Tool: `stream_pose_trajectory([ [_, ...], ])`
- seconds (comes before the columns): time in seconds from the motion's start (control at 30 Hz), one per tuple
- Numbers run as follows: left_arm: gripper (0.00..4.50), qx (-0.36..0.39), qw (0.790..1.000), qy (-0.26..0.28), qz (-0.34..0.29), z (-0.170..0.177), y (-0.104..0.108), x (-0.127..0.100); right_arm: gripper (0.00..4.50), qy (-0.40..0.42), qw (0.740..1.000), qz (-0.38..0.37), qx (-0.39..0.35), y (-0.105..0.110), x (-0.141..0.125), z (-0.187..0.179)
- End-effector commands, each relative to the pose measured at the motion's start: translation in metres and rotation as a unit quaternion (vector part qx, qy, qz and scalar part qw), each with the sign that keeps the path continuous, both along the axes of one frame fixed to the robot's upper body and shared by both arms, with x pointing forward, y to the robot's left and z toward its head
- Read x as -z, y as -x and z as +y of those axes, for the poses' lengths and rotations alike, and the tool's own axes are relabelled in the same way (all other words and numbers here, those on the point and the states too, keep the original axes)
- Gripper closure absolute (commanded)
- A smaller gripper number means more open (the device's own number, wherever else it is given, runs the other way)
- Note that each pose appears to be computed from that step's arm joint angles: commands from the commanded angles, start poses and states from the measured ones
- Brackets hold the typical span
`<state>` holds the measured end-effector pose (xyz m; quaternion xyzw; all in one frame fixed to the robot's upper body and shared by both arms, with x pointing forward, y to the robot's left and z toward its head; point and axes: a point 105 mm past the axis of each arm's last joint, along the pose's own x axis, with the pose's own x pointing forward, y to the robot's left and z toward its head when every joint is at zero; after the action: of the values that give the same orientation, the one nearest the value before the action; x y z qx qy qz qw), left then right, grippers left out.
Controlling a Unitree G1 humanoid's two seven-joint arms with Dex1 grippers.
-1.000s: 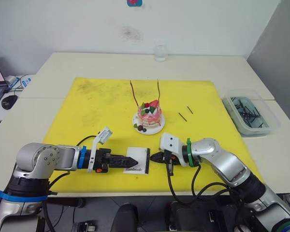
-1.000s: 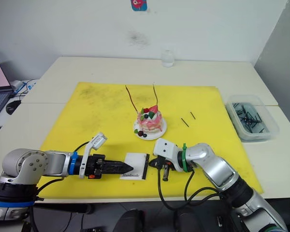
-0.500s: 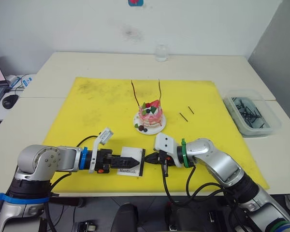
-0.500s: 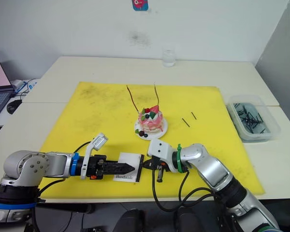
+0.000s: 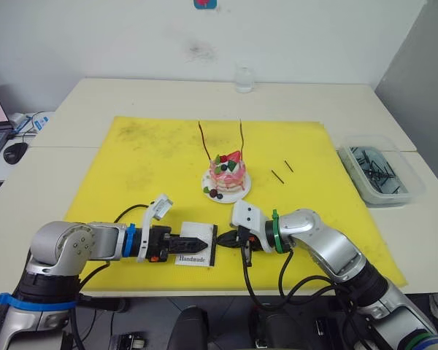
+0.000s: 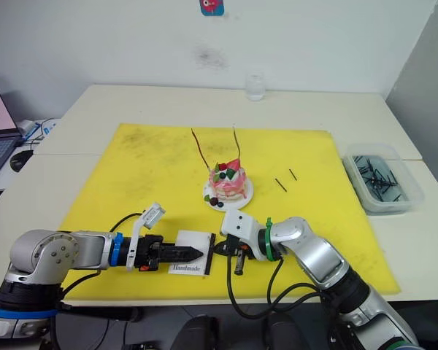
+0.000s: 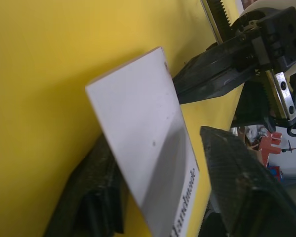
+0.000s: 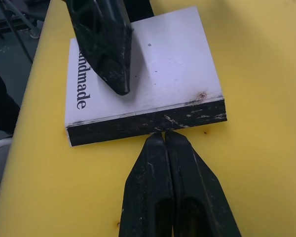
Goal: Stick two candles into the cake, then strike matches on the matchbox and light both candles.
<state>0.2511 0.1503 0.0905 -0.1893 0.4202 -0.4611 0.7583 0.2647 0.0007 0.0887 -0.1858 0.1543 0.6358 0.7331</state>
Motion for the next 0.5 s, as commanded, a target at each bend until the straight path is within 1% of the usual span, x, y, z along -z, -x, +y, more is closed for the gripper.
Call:
stream_pose_trajectory([
  [0.03, 3.41, 0.014, 1.0, 0.017, 0.011, -0.006, 0.006, -0.001, 4.5, -0.021, 1.0, -0.016, 0.001, -0.001, -0.017, 0.003],
  [0.13, 4.31, 0.01, 1.0, 0.026, 0.007, -0.001, 0.004, -0.011, 4.5, -0.025, 0.999, -0.017, 0.011, -0.003, -0.022, 0.0],
  [0.17, 4.48, 0.01, 0.999, 0.033, 0.004, 0.0, 0.004, -0.017, 4.5, -0.029, 0.999, -0.018, 0.016, -0.004, -0.026, -0.002],
  [0.27, 4.48, 0.02, 0.998, 0.065, -0.005, 0.0, 0.004, -0.041, 4.5, -0.046, 0.998, -0.023, 0.033, -0.007, -0.043, -0.011],
  [0.37, 4.48, 0.038, 0.995, 0.094, -0.009, -0.005, 0.007, -0.058, 4.5, -0.056, 0.997, -0.03, 0.05, -0.008, -0.06, -0.026],
  [0.43, 4.48, 0.048, 0.994, 0.101, -0.007, -0.012, 0.009, -0.059, 4.5, -0.053, 0.996, -0.034, 0.061, -0.007, -0.067, -0.039],
  [0.5, 4.48, 0.05, 0.993, 0.105, -0.002, -0.023, 0.008, -0.052, 4.5, -0.035, 0.996, -0.04, 0.074, -0.008, -0.068, -0.056],
])
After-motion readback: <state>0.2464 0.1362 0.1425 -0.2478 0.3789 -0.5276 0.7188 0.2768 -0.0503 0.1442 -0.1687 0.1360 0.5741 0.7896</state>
